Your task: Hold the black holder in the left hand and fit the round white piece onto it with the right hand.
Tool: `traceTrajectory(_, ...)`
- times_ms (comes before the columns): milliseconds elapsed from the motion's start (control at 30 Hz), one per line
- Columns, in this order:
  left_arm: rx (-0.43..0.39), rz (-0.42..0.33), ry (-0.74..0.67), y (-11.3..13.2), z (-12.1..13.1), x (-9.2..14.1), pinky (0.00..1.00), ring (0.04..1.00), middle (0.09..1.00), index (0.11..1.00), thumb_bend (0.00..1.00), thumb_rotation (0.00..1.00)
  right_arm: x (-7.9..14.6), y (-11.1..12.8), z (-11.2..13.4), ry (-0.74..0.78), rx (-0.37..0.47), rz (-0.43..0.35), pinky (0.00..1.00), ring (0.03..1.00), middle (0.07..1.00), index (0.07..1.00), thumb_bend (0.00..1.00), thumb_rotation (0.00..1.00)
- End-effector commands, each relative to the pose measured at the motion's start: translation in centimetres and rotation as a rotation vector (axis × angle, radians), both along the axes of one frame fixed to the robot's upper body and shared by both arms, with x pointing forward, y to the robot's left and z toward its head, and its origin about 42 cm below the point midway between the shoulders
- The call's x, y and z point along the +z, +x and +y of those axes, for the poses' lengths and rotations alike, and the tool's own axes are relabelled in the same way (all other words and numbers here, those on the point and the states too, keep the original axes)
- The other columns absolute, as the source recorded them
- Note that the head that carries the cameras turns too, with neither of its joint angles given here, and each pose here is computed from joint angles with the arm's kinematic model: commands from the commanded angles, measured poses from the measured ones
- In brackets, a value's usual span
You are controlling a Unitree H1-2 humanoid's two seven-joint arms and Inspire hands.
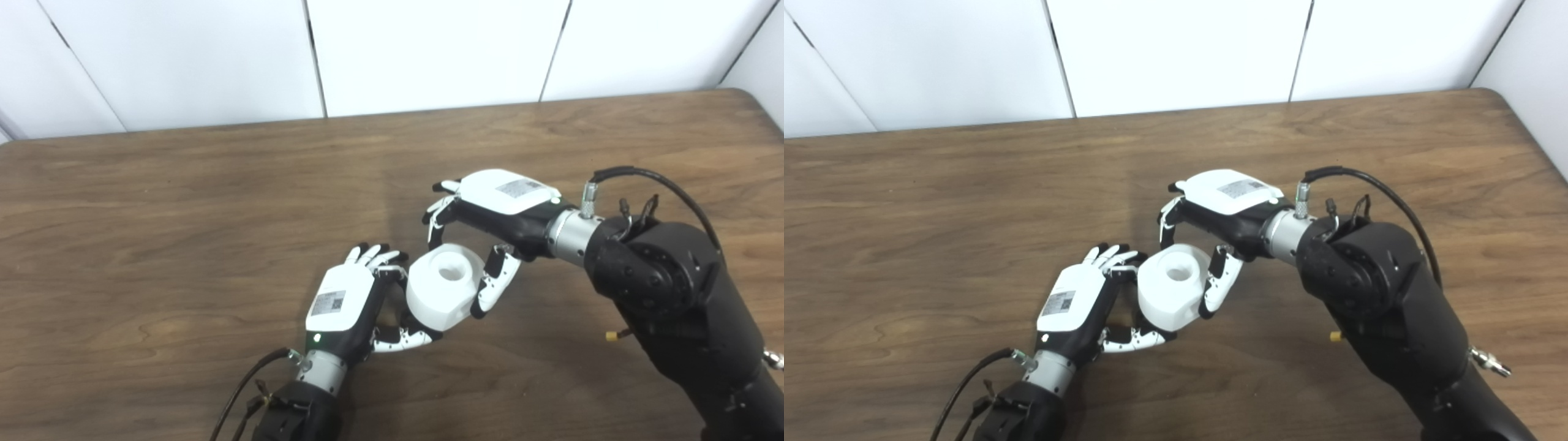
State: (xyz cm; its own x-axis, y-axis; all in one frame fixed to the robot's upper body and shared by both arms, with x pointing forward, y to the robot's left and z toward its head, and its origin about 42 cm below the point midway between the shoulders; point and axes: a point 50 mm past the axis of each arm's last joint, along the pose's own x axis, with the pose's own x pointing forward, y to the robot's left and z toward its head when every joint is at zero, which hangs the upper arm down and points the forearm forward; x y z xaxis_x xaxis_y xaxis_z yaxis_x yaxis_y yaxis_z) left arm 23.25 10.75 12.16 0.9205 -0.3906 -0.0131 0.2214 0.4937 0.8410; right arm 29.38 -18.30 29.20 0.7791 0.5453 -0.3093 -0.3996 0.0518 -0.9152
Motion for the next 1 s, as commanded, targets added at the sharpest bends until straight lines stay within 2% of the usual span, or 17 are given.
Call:
traceTrajectory(0, -0.025, 0.052, 0.046, -0.3, -0.5, -1.1, 0.99, 0.924, 0.835, 0.487, 0.52, 0.06, 0.9, 0.0, 0.2, 0.004, 0.014, -0.067, 1.00, 0.989, 0.848, 0.484, 0.52, 0.13)
traceTrajectory(233, -0.027, 0.050, 0.048, -0.3, -0.6, -1.1, 0.98, 0.923, 0.836, 0.486, 0.52, 0.06, 0.4, -0.1, 0.7, 0.017, 0.020, -0.090, 1.00, 0.980, 0.843, 0.485, 0.52, 0.14)
traceTrajectory(700, -0.025, 0.049, 0.050, -0.2, -0.7, -1.1, 0.98, 0.924, 0.836, 0.486, 0.52, 0.06, 0.2, -0.4, 1.0, 0.023, 0.026, -0.076, 1.00, 0.975, 0.838, 0.485, 0.52, 0.14)
traceTrajectory(967, -0.024, 0.053, 0.053, -0.2, -0.7, -1.0, 0.98, 0.924, 0.837, 0.486, 0.52, 0.06, 0.2, -0.4, 0.8, -0.027, 0.033, -0.074, 1.00, 0.971, 0.850, 0.491, 0.52, 0.14)
